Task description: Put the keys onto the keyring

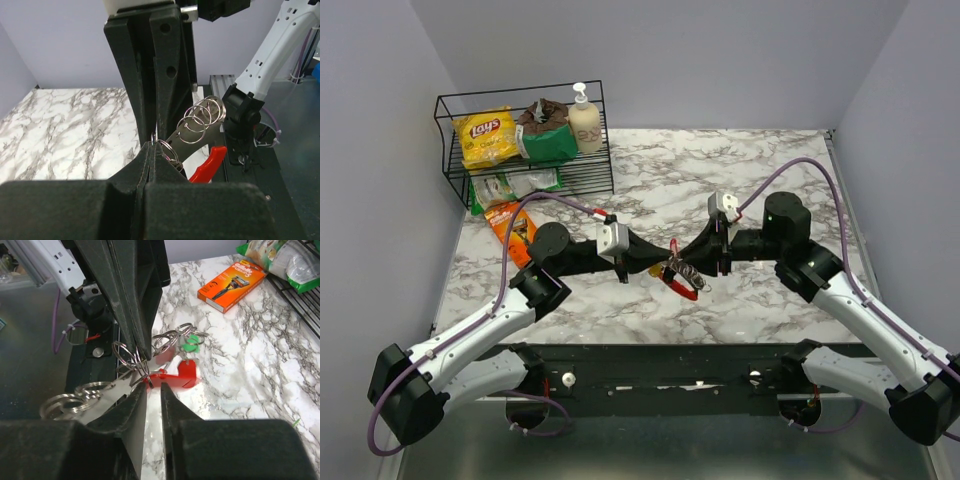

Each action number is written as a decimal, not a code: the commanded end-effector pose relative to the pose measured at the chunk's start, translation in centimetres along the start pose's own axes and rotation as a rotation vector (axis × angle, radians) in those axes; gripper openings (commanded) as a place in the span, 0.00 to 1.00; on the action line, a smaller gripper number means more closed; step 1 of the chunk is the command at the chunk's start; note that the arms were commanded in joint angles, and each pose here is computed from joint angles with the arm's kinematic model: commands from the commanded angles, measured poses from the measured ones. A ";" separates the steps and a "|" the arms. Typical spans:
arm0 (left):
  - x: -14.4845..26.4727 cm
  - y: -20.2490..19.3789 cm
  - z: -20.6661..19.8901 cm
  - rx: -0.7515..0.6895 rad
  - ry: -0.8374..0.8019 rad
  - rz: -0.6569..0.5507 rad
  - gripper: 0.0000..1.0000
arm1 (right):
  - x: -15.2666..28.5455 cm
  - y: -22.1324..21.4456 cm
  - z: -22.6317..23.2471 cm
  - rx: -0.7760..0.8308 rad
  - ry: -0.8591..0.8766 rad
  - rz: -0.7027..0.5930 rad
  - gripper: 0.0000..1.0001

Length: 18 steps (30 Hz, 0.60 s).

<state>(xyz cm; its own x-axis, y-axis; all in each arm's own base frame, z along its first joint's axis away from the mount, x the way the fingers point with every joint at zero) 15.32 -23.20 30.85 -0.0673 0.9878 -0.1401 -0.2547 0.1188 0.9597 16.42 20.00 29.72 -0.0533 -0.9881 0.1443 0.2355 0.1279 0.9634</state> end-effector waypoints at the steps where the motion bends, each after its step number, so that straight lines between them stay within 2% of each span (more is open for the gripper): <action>1: -0.1 1.6 0.2 -0.067 -0.004 -0.064 0.00 | 0.2 -0.3 0.1 -0.009 -0.026 0.003 0.45; 4: 0.2 0.9 0.1 -0.071 0.014 -0.029 0.00 | 0.6 0.2 0.4 0.013 -0.056 -0.018 0.57; 7: 0.6 0.7 0.1 -0.080 0.036 0.002 0.00 | 1.1 0.7 0.5 0.036 -0.101 -0.040 0.61; 13: 1.5 0.3 -0.2 -0.167 0.063 -0.003 0.00 | 2.0 2.2 1.3 0.087 -0.134 -0.091 0.62; 18: 1.6 0.1 -0.5 -0.155 0.064 -0.049 0.00 | 1.8 2.9 1.9 0.110 -0.061 -0.113 0.60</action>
<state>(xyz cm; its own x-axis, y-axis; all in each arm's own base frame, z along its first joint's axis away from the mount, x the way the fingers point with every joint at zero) 14.68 -21.78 29.84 -0.1042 0.9854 -0.1343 -0.3546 0.0894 0.9308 15.50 18.56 31.87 -0.1658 -0.9823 0.0875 0.1549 0.0617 0.9860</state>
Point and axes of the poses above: each gripper's point midway between its finger pads, its own x axis back along the fingers, its own z axis along the line the jaws close on, y = z × x, the point moved 8 cm from there along x, back along the fingers, and after that the axes turned 9 degrees about -x, right-handed, at the moved point
